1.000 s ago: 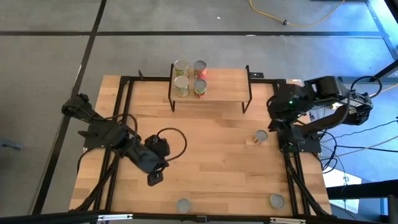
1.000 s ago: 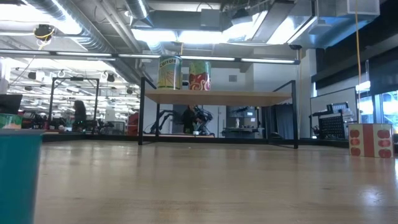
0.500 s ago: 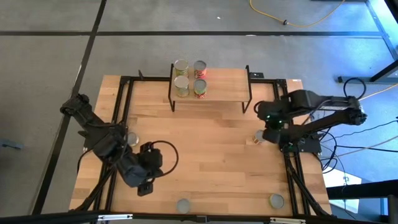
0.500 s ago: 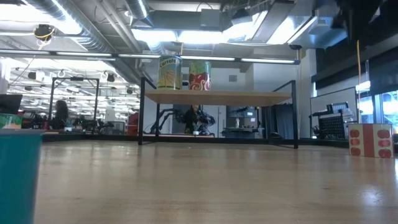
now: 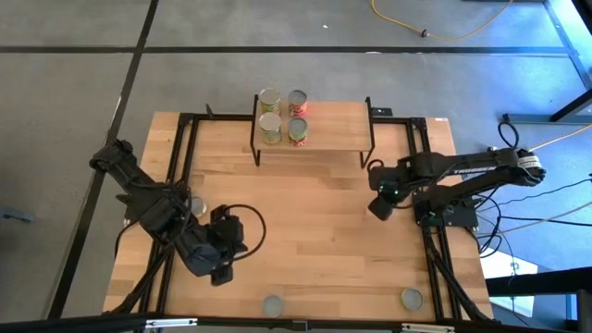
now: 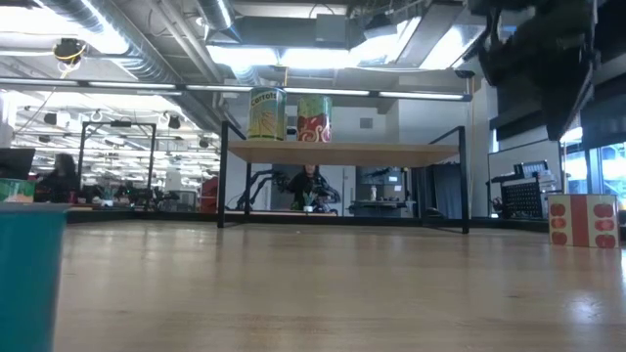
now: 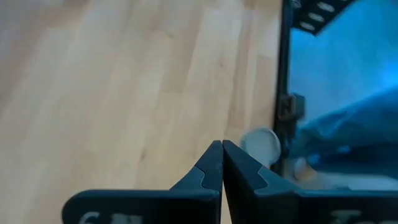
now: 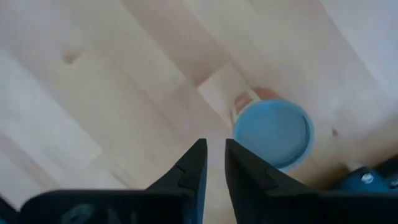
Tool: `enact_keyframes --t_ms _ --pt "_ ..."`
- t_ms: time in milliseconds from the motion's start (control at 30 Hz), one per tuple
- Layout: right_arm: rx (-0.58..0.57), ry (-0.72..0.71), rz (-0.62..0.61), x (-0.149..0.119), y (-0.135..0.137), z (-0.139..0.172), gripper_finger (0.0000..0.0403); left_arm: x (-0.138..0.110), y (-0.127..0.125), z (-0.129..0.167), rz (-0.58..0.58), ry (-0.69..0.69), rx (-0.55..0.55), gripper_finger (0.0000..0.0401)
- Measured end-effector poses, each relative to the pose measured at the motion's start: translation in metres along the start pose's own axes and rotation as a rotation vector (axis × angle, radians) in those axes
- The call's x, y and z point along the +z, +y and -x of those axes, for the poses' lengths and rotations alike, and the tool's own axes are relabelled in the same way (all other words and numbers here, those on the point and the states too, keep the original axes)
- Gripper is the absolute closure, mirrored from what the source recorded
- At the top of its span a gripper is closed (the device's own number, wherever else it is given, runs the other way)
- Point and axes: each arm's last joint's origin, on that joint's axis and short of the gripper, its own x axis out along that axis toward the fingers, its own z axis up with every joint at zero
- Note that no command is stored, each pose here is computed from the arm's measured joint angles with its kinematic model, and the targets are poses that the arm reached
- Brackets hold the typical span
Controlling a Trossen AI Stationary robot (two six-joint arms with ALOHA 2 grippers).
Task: Pick and place cans onto a shelf
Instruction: Put the canned tomatoes on the shelf
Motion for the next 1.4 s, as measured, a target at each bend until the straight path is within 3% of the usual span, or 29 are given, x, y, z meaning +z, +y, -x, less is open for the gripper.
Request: enact_keyframes --t_ms 167,367,867,1400 --pt "-0.052 0.046 -0.089 -0.007 -0.009 -0.021 0.0343 0.004 0.004 -0.002 0.008 -0.041 0.043 0.0401" --pt "-0.105 0.068 -0.088 -0.014 -0.017 -0.039 0.0343 0.009 0.009 -0.004 0.021 -0.045 0.060 0.0401" --pt "-0.057 0.026 -0.048 -0.009 -0.013 -0.041 0.0343 0.009 0.009 -0.004 0.023 -0.044 0.061 0.0401" --pt "-0.142 0.071 -0.036 0.000 -0.006 -0.061 0.0343 0.009 0.009 -0.004 0.023 -0.044 0.061 0.0401"
